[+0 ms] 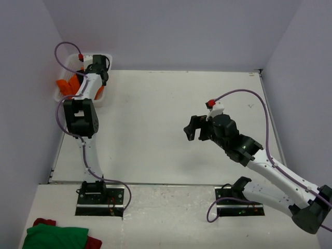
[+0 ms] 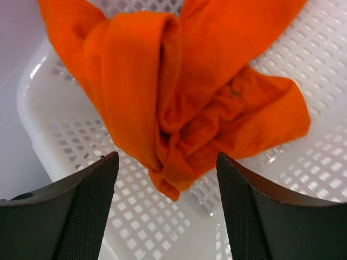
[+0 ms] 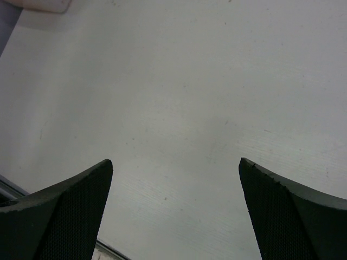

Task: Fold and stack the t-shirts
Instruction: Grab crumpled tshirt from bin with the left arm

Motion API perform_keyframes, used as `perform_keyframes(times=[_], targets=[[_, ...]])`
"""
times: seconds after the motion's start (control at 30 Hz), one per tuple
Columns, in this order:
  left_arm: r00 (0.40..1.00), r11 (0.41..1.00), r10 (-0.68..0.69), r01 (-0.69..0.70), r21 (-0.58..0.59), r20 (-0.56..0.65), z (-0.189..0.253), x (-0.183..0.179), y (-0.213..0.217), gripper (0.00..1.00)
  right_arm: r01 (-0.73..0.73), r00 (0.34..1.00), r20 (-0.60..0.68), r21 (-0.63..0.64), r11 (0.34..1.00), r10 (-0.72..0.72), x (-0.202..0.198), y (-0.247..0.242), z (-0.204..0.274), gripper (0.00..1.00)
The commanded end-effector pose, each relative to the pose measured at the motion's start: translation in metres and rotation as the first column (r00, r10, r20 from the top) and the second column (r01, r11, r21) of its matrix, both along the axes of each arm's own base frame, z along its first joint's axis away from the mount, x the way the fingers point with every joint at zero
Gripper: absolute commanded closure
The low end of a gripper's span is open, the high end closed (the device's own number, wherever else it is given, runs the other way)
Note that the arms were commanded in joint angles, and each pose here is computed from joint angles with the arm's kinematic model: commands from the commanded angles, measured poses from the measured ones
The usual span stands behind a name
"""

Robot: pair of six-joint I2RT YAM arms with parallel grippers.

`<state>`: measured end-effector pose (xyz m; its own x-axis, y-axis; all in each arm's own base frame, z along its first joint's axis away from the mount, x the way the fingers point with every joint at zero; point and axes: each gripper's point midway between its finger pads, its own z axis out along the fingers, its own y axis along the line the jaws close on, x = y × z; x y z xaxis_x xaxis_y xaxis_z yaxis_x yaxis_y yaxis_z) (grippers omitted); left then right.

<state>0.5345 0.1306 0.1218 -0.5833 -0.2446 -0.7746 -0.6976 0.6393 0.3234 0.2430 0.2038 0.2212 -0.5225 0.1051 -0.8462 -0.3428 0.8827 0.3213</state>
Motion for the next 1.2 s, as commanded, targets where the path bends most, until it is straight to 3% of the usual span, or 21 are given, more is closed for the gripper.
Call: perform_keyframes(times=[0.0,0.37,0.47,0.5,0.57,0.63,0.7,0.83,0.93,1.03,1.17], targets=[[0.997,0.996,0.065,-0.067,0.052,0.045,0.028,-0.001,0.039,0.27,0.004,1.000,-0.010,0.015,1.000,-0.003,-0.001,0.003,-0.009,0.01],[0.999,0.999,0.040,-0.040,-0.006,0.004,-0.019,0.013,0.059,0.31,0.026,0.999,0.043,0.040,0.999,-0.027,-0.011,-0.014,0.009,0.01],[1.000,0.999,0.010,-0.010,-0.032,0.023,-0.023,0.021,0.054,0.48,0.032,0.998,0.046,0.044,0.999,-0.034,-0.011,-0.016,0.005,0.01],[0.999,0.999,0.007,-0.006,-0.036,0.037,-0.024,0.022,0.054,0.61,0.033,0.999,0.036,0.036,0.999,-0.035,-0.012,-0.016,0.000,0.01],[0.997,0.999,-0.012,0.016,-0.052,0.070,-0.014,0.025,0.050,0.70,0.038,0.999,0.006,0.019,0.999,-0.038,-0.009,-0.013,-0.011,0.01],[0.994,0.996,-0.042,0.050,-0.072,0.105,-0.010,0.028,0.043,0.86,0.038,0.999,-0.018,0.012,0.999,-0.038,-0.007,-0.009,-0.021,0.01],[0.982,0.993,-0.083,0.096,-0.073,0.171,0.015,0.033,0.035,1.00,0.032,0.998,-0.046,-0.002,0.999,-0.032,-0.005,-0.004,-0.033,0.02],[0.935,0.980,-0.184,0.198,-0.016,0.303,0.081,0.037,0.011,1.00,0.027,0.997,-0.068,-0.014,1.000,-0.028,-0.002,0.002,-0.046,0.02],[0.858,0.956,-0.284,0.286,0.061,0.429,0.153,0.032,-0.019,1.00,0.020,0.996,-0.081,-0.025,0.999,-0.022,0.000,0.007,-0.053,0.02],[0.767,0.926,-0.368,0.350,0.138,0.525,0.227,0.017,-0.045,1.00,0.020,0.995,-0.096,-0.031,0.999,-0.023,0.001,0.010,-0.061,0.02],[0.568,0.828,-0.538,0.496,0.262,0.623,0.327,-0.022,-0.109,1.00,0.053,0.992,-0.107,-0.062,0.997,-0.060,0.003,0.007,-0.068,0.02]])
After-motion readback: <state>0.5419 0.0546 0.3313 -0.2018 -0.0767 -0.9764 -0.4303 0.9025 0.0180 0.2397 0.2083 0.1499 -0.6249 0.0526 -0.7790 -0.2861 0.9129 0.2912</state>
